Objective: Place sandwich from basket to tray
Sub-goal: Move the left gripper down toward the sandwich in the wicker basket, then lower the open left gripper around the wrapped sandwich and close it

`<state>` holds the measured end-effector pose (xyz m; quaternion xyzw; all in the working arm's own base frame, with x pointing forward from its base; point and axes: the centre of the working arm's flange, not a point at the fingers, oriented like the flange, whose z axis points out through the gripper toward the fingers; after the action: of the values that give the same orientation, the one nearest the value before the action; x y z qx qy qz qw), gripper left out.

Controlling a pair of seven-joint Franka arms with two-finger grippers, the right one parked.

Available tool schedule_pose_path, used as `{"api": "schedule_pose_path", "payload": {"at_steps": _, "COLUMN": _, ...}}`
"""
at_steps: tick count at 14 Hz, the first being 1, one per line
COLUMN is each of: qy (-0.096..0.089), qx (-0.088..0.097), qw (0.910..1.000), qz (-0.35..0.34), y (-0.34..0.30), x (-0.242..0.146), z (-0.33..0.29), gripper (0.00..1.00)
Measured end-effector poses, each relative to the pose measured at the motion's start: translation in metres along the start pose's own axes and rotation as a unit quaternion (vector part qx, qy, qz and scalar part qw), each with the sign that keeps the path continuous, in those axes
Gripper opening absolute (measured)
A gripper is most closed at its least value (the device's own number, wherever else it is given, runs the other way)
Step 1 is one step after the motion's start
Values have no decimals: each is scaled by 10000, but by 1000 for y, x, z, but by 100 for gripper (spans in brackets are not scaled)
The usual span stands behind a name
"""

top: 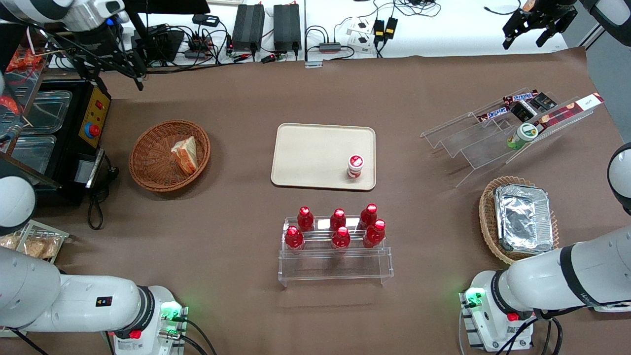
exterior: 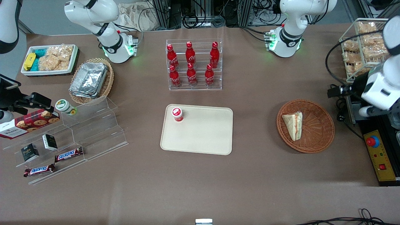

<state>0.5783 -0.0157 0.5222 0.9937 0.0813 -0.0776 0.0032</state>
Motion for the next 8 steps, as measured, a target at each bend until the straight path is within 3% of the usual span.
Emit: {"api": "schedule_pose_path", "payload": {"at_steps": 8, "qy": -103, "qx": -32, "qw": 9997, "qz": -201, "y": 9, "x": 24, "z": 175, "gripper": 100}}
